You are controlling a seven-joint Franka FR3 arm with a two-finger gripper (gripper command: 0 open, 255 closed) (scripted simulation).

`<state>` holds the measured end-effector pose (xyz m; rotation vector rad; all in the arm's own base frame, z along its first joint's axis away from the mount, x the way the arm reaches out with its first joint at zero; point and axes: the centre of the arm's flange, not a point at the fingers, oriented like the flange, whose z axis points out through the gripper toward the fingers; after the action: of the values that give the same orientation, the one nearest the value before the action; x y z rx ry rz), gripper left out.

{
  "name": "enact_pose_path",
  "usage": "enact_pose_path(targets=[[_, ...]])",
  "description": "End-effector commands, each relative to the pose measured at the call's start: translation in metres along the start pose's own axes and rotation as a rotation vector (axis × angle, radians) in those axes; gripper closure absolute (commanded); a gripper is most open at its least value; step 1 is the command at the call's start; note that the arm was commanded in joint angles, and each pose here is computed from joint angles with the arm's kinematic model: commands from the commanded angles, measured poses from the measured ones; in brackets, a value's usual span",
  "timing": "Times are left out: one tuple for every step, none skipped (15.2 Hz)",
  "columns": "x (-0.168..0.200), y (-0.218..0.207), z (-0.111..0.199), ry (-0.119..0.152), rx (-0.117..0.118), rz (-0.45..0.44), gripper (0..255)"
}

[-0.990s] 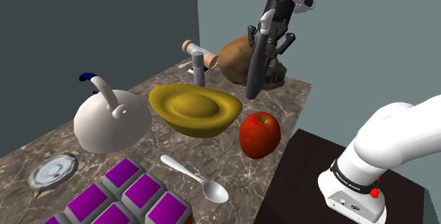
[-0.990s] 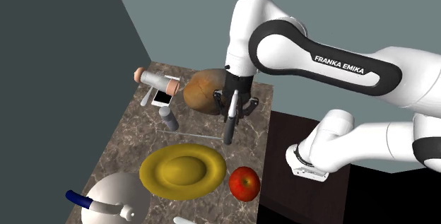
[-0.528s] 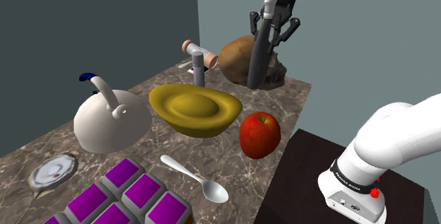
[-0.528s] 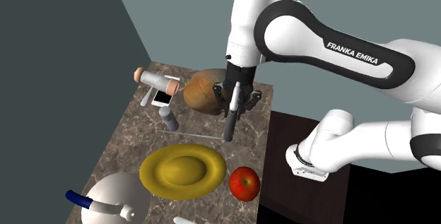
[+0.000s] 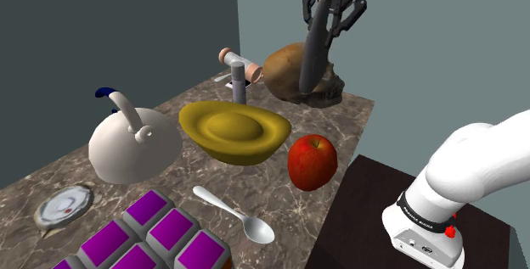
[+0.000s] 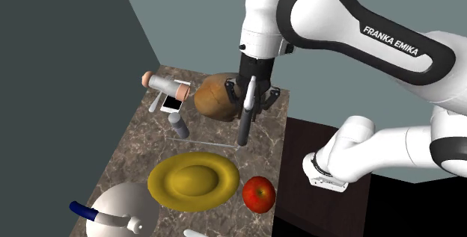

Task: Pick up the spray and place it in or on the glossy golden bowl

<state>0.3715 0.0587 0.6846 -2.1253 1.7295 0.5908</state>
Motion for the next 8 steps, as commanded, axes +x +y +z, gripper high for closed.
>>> enact_pose_path(targets=[[-0.006,0.000,-0.010,0.000,0.000,0.000,255],[-0.009,0.000,-0.014,0.000,0.000,0.000,255],[-0.012,0.000,-0.019,0.000,0.000,0.000,255],[-0.013,0.000,-0.021,0.000,0.000,0.000,255],[-0.021,-0.008,-0.015,0.000,0.000,0.000,255],[-0.030,-0.017,-0.009,0.000,0.000,0.000,255],[-0.039,-0.025,-0.003,0.000,0.000,0.000,255],[-0.047,-0.033,0.003,0.000,0.000,0.000,255]])
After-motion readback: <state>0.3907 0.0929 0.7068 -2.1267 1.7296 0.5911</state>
